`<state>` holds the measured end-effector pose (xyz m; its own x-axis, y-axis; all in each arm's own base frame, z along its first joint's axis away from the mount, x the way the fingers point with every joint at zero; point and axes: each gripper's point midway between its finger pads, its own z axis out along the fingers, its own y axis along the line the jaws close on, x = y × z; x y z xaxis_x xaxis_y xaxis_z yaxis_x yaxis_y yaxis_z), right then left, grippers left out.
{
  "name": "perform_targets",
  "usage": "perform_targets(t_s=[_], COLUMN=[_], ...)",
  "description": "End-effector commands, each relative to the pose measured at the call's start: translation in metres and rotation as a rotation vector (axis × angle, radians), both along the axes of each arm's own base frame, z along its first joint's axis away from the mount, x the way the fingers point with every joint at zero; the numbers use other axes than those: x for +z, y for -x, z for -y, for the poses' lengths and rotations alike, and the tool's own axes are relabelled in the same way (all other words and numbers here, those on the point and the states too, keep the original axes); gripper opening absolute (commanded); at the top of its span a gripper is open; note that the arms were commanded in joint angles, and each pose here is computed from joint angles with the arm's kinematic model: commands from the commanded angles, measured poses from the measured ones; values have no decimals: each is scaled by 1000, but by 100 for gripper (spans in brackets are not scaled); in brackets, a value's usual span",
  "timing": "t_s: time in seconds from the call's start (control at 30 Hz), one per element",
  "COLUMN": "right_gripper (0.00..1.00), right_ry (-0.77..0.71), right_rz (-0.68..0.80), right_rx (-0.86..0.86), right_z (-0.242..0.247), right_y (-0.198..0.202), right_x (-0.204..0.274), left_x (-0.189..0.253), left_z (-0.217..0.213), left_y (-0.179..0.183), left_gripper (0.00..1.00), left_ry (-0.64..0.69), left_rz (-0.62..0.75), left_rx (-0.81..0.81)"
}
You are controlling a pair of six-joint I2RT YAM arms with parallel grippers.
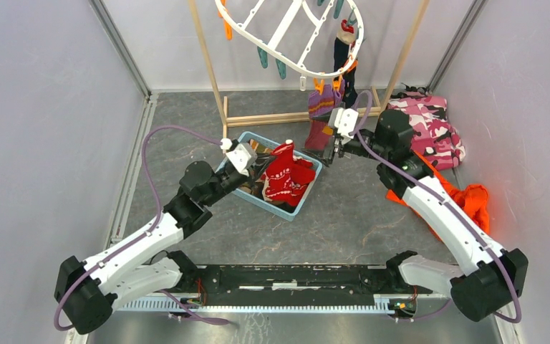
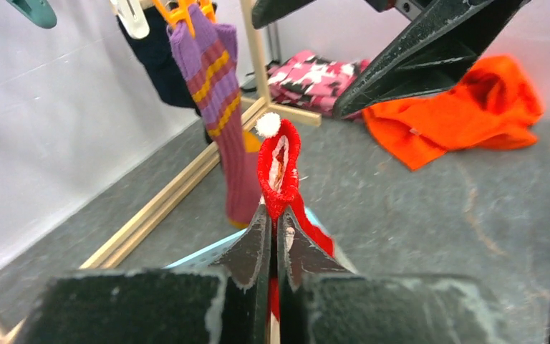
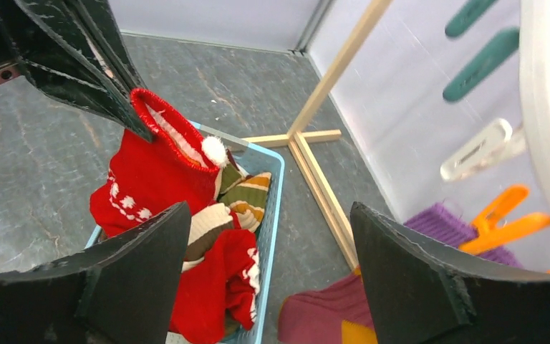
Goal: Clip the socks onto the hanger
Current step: Pick up the sock from the bin.
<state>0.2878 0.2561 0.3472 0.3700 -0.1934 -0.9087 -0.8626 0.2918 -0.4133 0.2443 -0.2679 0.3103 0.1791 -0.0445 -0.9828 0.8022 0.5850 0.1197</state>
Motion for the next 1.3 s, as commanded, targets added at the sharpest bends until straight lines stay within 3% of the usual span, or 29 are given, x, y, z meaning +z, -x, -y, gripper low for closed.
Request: perform_targets(t_s=[0.0, 0.13, 0.3, 1.27], right_gripper=[82, 65, 57, 60], right_ry=[-178, -249, -308, -519], right_rz=[56, -9, 15, 39], right_rx=[-168, -182, -252, -433], right_z=[10, 0, -1, 7], right_y=[-27, -48, -77, -131], right_x=[26, 29, 37, 44], left_x=[18, 14, 14, 23], left_z=[-8, -7, -12, 0], left_y=[-22, -36, -55, -74], left_gripper=[2, 2, 2, 2], left_ry=[-114, -151, -83, -15], left_rz=[169, 186, 142, 102], left_rx=[101, 122, 100, -8])
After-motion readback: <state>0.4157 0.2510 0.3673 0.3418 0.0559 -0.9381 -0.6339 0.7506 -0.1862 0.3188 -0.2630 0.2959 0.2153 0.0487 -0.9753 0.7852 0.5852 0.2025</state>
